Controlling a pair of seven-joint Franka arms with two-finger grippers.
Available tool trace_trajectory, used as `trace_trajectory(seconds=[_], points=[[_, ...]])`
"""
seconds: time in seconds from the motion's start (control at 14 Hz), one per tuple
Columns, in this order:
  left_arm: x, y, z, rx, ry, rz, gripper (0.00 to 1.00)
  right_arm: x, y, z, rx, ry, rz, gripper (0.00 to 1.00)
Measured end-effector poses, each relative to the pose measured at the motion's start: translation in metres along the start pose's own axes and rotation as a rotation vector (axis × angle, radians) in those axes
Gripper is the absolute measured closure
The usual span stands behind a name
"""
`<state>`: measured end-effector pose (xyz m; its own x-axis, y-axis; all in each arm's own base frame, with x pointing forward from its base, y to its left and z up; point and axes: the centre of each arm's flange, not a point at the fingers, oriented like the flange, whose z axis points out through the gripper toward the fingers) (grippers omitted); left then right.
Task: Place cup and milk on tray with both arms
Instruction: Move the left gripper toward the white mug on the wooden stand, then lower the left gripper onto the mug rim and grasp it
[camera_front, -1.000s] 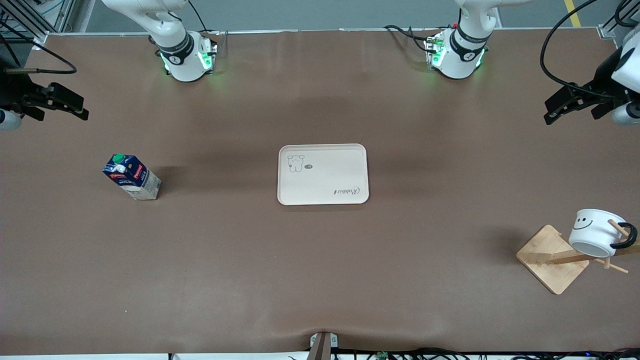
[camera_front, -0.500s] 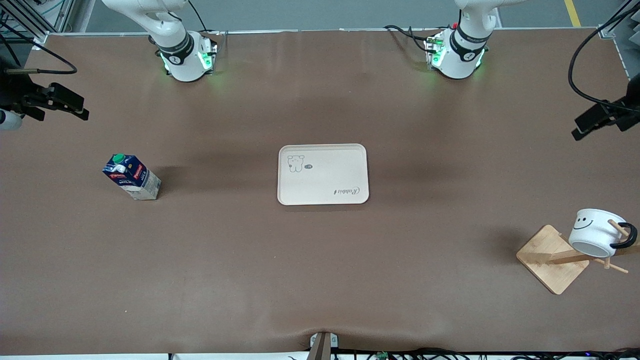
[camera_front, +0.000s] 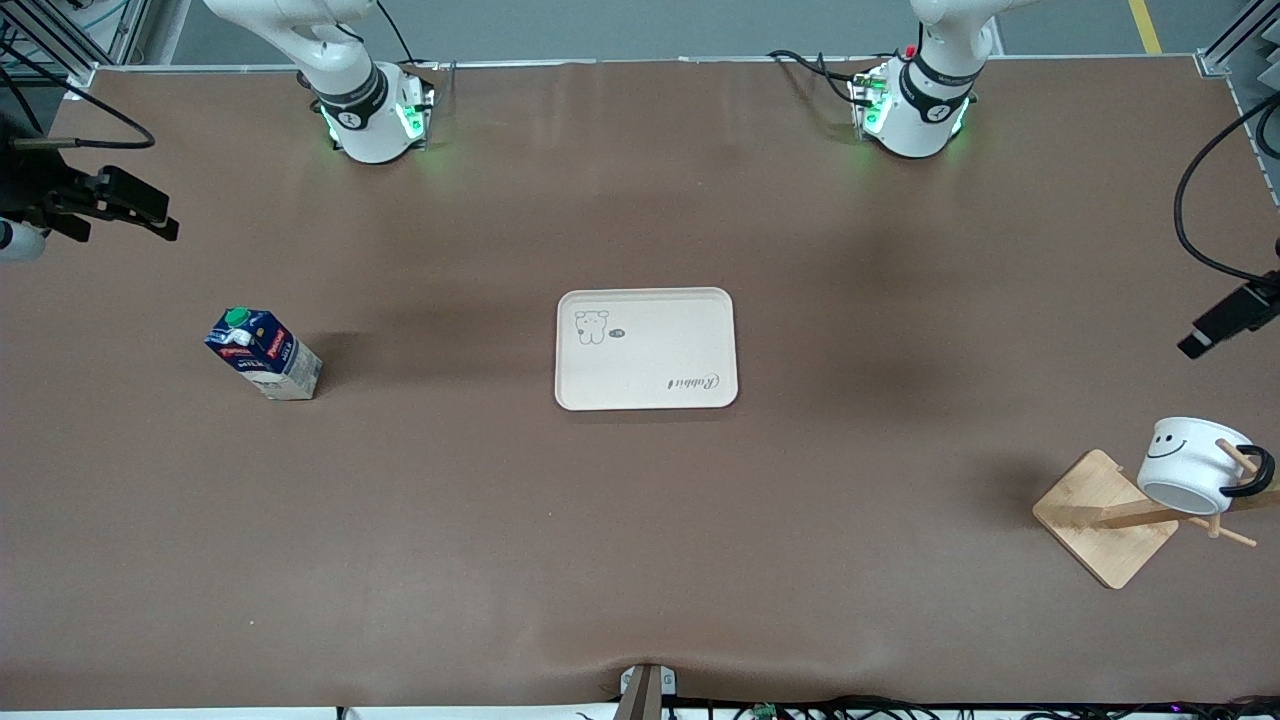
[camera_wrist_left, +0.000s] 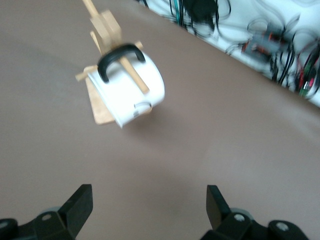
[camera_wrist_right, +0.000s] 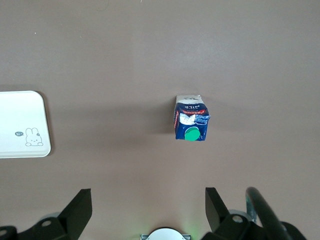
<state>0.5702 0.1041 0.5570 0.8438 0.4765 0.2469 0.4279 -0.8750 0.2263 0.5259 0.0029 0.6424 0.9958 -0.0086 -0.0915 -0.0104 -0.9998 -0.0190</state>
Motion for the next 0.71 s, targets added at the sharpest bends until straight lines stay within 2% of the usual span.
trace_trajectory(seconds=[0.21, 0.36, 0.71], points=[[0.000, -0.016, 0.031, -0.060, 0.103, -0.070, 0.00, 0.000, 0.000, 0.000, 0.000, 0.000, 0.000, 0.00], [0.001, -0.017, 0.048, -0.069, 0.136, -0.080, 0.00, 0.000, 0.000, 0.000, 0.000, 0.000, 0.000, 0.00], [-0.006, -0.034, 0.105, -0.053, 0.253, 0.003, 0.00, 0.000, 0.000, 0.000, 0.000, 0.000, 0.000, 0.00]])
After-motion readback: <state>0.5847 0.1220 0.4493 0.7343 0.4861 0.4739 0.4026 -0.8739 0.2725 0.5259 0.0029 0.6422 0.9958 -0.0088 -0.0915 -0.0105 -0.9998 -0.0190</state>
